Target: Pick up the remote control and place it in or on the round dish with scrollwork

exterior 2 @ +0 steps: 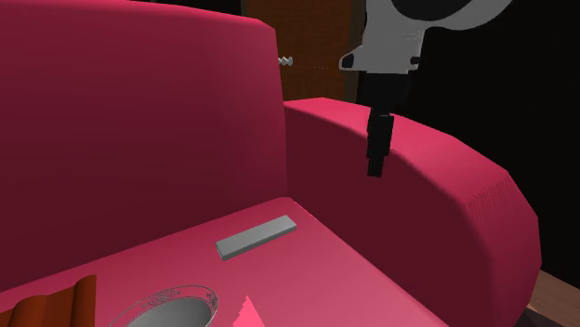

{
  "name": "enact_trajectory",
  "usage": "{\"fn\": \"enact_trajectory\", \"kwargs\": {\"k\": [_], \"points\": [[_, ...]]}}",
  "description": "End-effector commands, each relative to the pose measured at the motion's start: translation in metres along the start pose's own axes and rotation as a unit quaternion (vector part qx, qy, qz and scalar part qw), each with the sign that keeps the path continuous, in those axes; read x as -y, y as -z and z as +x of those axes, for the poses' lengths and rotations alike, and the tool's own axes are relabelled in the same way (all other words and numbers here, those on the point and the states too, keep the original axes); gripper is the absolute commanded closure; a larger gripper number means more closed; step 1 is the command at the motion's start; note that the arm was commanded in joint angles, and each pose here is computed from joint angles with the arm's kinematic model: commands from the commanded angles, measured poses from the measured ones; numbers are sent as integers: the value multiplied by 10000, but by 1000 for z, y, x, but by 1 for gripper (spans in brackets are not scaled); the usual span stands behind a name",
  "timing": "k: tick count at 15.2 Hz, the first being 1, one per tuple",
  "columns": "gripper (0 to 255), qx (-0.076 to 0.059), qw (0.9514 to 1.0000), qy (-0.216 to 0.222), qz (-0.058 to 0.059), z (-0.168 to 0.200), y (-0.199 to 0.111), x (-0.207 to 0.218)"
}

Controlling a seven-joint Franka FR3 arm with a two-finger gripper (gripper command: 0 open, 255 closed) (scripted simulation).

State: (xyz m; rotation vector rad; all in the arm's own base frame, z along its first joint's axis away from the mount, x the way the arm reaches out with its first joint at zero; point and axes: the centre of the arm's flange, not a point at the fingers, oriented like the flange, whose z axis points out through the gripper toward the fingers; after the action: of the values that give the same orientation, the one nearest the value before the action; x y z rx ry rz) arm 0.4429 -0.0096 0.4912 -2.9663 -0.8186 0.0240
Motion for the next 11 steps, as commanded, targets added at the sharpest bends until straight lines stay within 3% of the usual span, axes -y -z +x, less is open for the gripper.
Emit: {"fn": "enact_trajectory", "kwargs": {"k": [1, 6, 11], "points": [[0, 2, 9996, 284, -42, 17, -17, -8], [0, 15, 9953, 958, -133, 66, -57, -23], [0, 28, 9864, 1628, -223, 116, -98, -32]]}}
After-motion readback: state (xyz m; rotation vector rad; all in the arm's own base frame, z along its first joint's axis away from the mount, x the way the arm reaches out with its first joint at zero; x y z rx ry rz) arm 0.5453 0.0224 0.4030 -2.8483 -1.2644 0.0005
